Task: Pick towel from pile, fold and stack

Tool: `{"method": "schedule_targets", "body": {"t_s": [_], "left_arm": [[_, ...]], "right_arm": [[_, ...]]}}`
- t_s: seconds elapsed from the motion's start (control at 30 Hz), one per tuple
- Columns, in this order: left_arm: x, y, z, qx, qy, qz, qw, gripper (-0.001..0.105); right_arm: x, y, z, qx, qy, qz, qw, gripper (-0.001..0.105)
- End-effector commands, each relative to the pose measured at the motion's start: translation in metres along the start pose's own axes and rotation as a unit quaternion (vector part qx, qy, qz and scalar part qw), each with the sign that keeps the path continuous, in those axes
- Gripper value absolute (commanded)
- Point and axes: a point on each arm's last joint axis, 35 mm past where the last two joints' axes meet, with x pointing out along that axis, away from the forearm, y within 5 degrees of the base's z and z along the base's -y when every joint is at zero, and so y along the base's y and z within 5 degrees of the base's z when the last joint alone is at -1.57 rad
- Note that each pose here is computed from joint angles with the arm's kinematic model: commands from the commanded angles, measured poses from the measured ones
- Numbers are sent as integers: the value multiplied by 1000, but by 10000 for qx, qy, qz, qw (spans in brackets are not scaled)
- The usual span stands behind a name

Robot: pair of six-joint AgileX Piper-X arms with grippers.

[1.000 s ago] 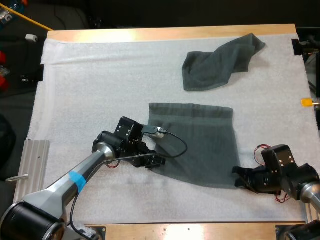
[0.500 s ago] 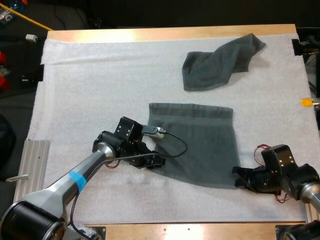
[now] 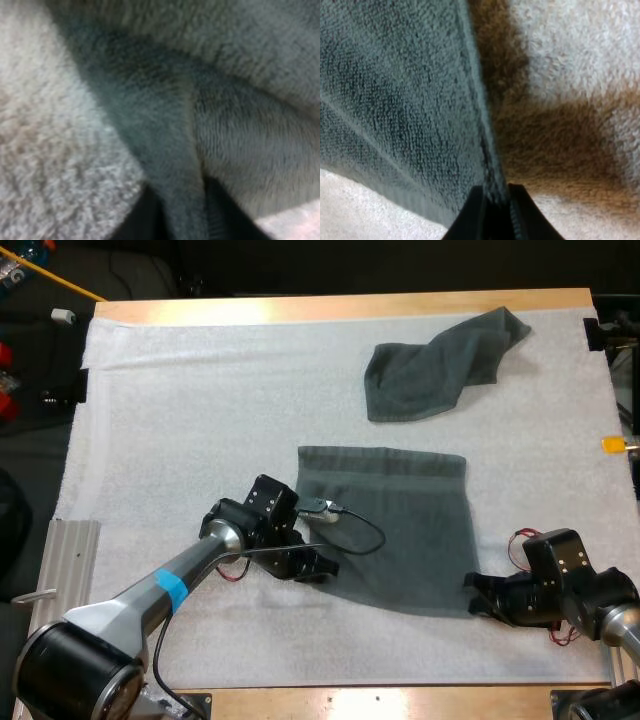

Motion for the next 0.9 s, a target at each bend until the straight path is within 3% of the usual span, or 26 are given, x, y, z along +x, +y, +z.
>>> {"method": "schedule_targets", "body": {"t_s": [0.0,0.2,0.43,0.67,0.87], "left_arm": [[8,5,-9,-151,357,270,9989,0],[-16,-3,-17,195,132,360,9991,0],[-68,-20,-43,660,-238,-35,9975,0],[-94,-25,-68,744,-215,-231,9967,0],[-112,-31,-86,908,-138,-912,9916,0]], "right_arm": [[-1,0,-1,-41,18,49,10000,0],[-5,3,-1,-159,-11,264,9995,0],[-36,20,-2,-395,-251,418,9980,0],[-64,28,-15,-470,-257,418,9977,0],[-74,30,-37,-580,31,421,9974,0]]}}
